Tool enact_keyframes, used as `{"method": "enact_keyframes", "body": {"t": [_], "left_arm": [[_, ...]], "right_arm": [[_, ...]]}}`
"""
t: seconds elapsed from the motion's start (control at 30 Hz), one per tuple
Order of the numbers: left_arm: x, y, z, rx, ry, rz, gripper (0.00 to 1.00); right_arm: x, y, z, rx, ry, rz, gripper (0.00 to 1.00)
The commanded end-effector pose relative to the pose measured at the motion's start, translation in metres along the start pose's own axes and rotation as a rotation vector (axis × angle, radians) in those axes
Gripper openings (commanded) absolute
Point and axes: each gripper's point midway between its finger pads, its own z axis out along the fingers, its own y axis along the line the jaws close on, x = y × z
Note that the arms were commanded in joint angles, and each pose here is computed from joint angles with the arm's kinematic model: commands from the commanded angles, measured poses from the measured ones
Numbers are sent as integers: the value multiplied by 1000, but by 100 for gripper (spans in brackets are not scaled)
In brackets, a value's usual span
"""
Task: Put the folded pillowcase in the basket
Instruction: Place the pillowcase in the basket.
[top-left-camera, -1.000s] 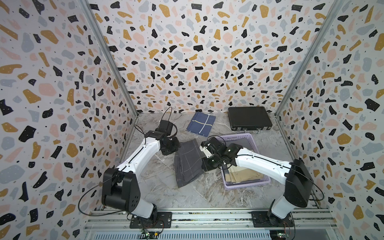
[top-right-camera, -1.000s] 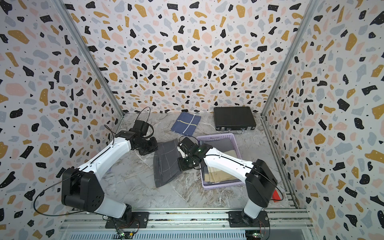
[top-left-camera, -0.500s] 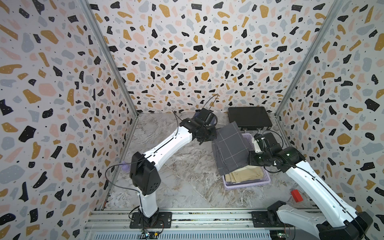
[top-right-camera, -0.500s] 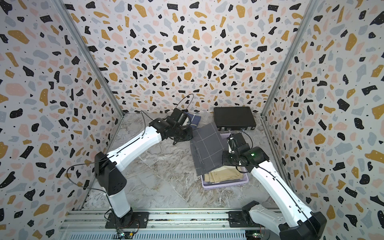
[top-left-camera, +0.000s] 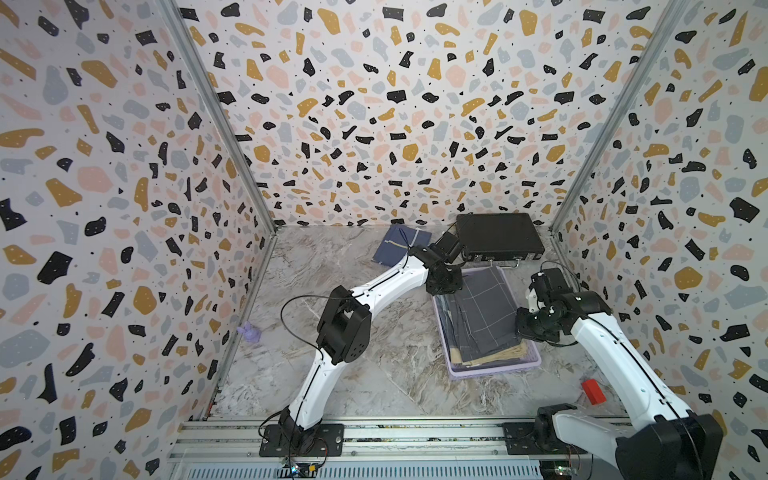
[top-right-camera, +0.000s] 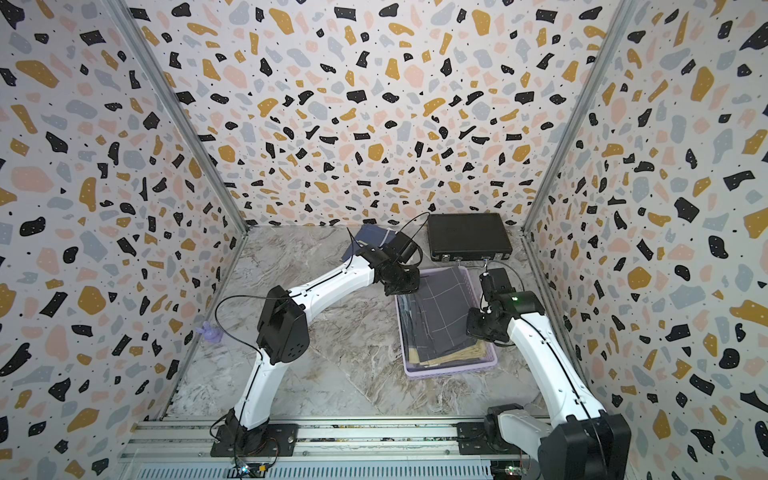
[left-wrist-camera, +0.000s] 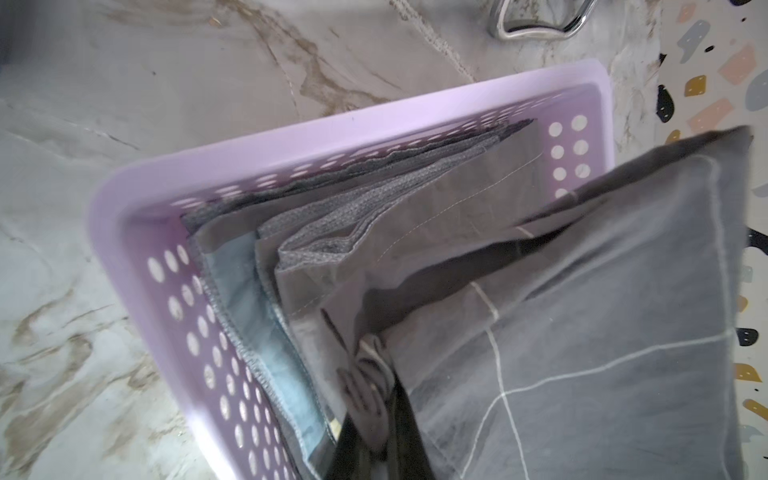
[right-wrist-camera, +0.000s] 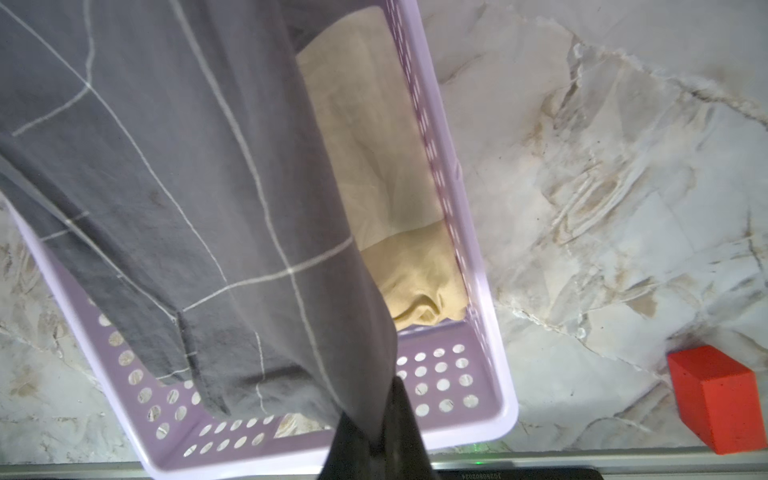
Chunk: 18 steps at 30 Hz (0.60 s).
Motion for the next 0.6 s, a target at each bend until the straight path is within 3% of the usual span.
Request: {"method": "enact_keyframes", "body": {"t": [0.0, 0.13, 0.17, 0.27, 0.3, 0.4, 0.57], "left_arm": [[-7, -5, 4, 2, -20, 12, 0], [-8, 1, 17, -20, -15, 31, 0], [-7, 0, 20, -15, -7, 39, 8], [-5, 5, 23, -18, 6, 40, 38], [-7, 6, 20, -19, 2, 44, 46], [-15, 6, 3, -10, -26, 56, 65], [-32, -8, -46, 42, -105, 112, 77]], "right_arm": [[-6, 0, 4, -10, 4, 24, 0], [-10, -4, 16, 24, 15, 40, 0], [-11, -7, 19, 40, 19, 45, 8], [-12, -13, 23, 71, 21, 55, 45], [-12, -14, 22, 80, 14, 57, 51], [-14, -20, 14, 103, -27, 61, 58], [-23, -18, -12, 69, -154, 80, 57]]}}
